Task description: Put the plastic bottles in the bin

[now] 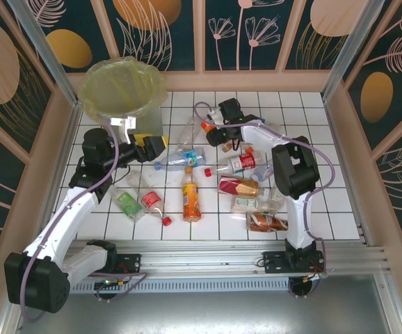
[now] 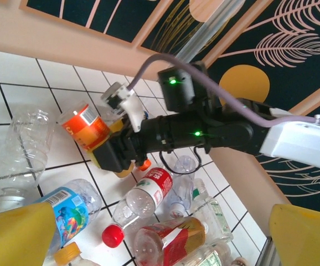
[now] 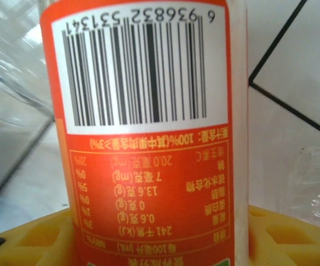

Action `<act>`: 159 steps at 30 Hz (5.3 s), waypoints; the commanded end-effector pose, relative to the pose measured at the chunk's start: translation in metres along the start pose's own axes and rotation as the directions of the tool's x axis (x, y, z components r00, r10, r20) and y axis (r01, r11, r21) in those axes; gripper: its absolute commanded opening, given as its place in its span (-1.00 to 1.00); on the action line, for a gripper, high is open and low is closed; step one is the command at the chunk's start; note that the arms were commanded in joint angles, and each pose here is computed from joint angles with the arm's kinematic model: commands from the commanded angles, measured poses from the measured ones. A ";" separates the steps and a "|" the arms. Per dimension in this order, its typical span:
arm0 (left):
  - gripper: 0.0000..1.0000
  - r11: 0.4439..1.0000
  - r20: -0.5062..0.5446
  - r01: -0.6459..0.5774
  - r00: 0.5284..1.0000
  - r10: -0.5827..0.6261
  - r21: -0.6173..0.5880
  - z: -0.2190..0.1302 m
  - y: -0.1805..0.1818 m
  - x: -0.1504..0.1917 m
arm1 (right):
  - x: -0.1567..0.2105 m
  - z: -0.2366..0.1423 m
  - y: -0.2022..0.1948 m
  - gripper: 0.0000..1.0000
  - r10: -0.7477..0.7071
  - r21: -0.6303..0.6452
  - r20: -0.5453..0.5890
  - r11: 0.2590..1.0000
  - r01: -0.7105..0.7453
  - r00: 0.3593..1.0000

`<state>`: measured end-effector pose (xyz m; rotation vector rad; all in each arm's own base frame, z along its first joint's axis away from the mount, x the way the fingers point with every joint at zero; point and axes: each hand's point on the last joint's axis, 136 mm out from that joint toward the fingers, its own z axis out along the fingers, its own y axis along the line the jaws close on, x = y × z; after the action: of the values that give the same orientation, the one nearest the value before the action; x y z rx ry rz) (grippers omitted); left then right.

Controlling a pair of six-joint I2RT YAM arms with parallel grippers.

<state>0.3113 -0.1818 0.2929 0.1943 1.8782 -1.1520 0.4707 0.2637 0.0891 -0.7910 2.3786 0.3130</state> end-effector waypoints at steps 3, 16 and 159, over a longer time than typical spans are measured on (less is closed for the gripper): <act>0.97 0.997 0.051 -0.014 0.999 0.010 0.074 0.007 -0.012 -0.010 | -0.057 -0.074 0.029 0.15 0.063 -0.176 0.227 0.984 -0.022 0.972; 0.96 0.988 0.029 0.011 0.999 -0.016 0.156 0.049 -0.032 -0.024 | -0.066 -0.159 0.090 0.16 0.107 -0.405 0.365 0.913 0.054 0.925; 0.00 0.529 -0.327 -0.282 0.945 0.009 -0.800 0.078 0.239 -0.133 | -0.005 -0.284 0.134 0.98 0.187 -0.425 0.530 0.902 0.069 0.827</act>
<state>0.5645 -0.0740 0.2444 -0.0557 2.3627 0.0353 0.2615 0.2578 0.3235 -0.6605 1.7816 0.9731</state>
